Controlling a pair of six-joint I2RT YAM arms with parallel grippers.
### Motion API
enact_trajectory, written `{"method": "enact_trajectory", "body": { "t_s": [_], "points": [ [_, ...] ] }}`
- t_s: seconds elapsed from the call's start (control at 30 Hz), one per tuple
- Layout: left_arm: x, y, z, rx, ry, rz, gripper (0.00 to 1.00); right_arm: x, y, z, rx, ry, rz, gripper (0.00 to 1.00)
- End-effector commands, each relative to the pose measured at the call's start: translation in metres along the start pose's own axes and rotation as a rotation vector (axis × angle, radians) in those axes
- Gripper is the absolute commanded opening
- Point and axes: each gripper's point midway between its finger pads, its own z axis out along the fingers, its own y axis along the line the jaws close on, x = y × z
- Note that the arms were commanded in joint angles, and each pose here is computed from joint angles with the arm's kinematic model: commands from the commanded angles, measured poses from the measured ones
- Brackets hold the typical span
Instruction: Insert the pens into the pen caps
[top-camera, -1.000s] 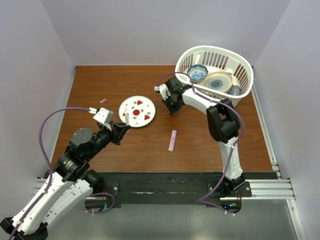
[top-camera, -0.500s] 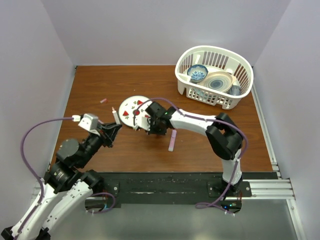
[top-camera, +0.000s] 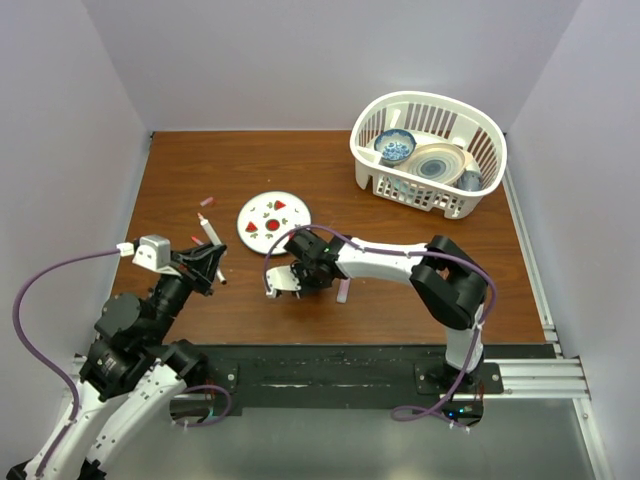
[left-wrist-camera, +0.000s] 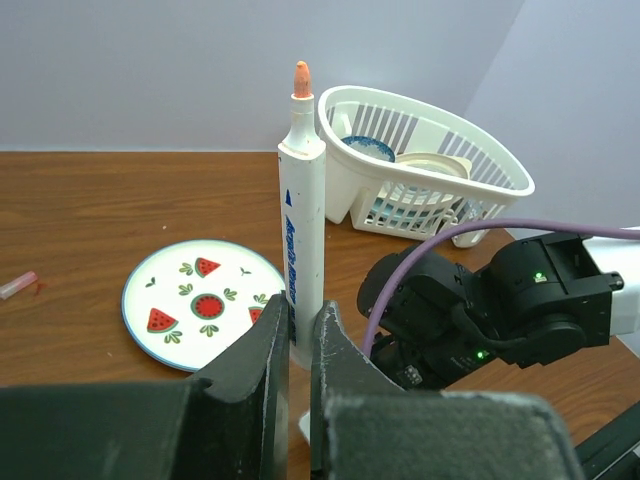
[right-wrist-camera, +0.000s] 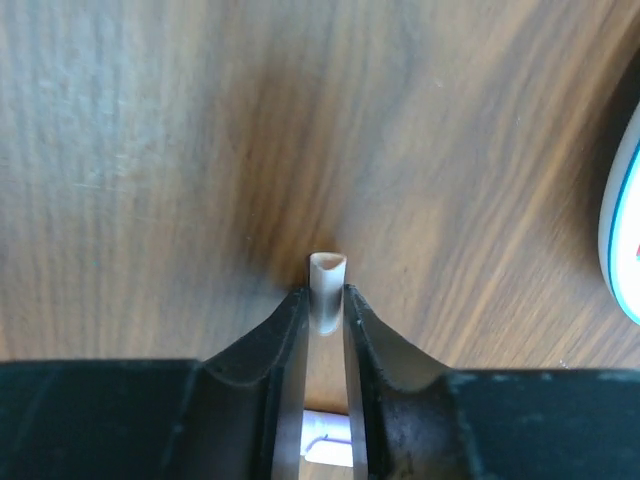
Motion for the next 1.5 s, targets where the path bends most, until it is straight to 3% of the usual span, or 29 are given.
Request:
{"method": "enact_trajectory", "body": {
  "t_s": [0.0,0.1,0.13,0.17,0.27,0.4,0.53,0.57,0.63,0.73,0.83,0.9,1.03,1.23,1.47],
  "points": [
    [-0.003,0.004,0.002,-0.024,-0.019,-0.013,0.00,-0.022,-0.026,-0.031,0.124,-0.092,0.065,0.27],
    [-0.004,0.005,0.000,-0.033,-0.021,-0.015,0.00,-0.038,-0.042,-0.057,0.241,-0.199,0.251,0.36],
    [-0.005,0.005,0.000,-0.032,-0.028,-0.018,0.00,-0.042,-0.045,-0.063,0.260,-0.227,0.304,0.51],
    [-0.006,0.006,-0.001,-0.033,-0.030,-0.018,0.00,-0.045,-0.049,-0.071,0.296,-0.265,0.436,0.53],
    [-0.008,0.008,-0.003,-0.044,-0.042,-0.023,0.00,-0.046,-0.057,-0.080,0.349,-0.275,0.782,0.51],
    [-0.013,0.011,-0.008,-0.061,-0.064,-0.030,0.00,-0.053,-0.051,-0.081,0.294,-0.259,1.215,0.41],
    [-0.012,0.009,-0.007,-0.050,-0.061,-0.029,0.00,-0.073,-0.046,-0.080,0.213,-0.427,1.797,0.41],
    [-0.012,0.009,-0.006,-0.049,-0.059,-0.027,0.00,-0.070,-0.041,-0.077,0.205,-0.416,1.894,0.37],
    [-0.011,0.008,-0.005,-0.044,-0.052,-0.024,0.00,-0.065,-0.037,-0.074,0.209,-0.377,2.124,0.38],
    [-0.012,0.007,-0.007,-0.037,-0.059,-0.026,0.00,-0.057,-0.026,-0.070,0.222,-0.259,2.365,0.45],
    [-0.012,0.006,-0.006,-0.029,-0.060,-0.024,0.00,-0.041,-0.017,-0.066,0.302,-0.094,2.539,0.42],
    [-0.012,0.005,-0.006,-0.025,-0.057,-0.023,0.00,-0.037,-0.017,-0.061,0.319,-0.037,2.583,0.42],
    [-0.012,0.005,-0.007,-0.024,-0.061,-0.023,0.00,-0.013,-0.007,-0.054,0.437,0.196,2.717,0.36],
    [-0.013,0.004,-0.007,-0.019,-0.063,-0.022,0.00,0.008,-0.006,-0.049,0.541,0.176,2.860,0.36],
    [-0.014,0.004,-0.008,-0.016,-0.068,-0.024,0.00,0.021,-0.009,-0.030,0.524,0.211,2.912,0.37]
  ]
}}
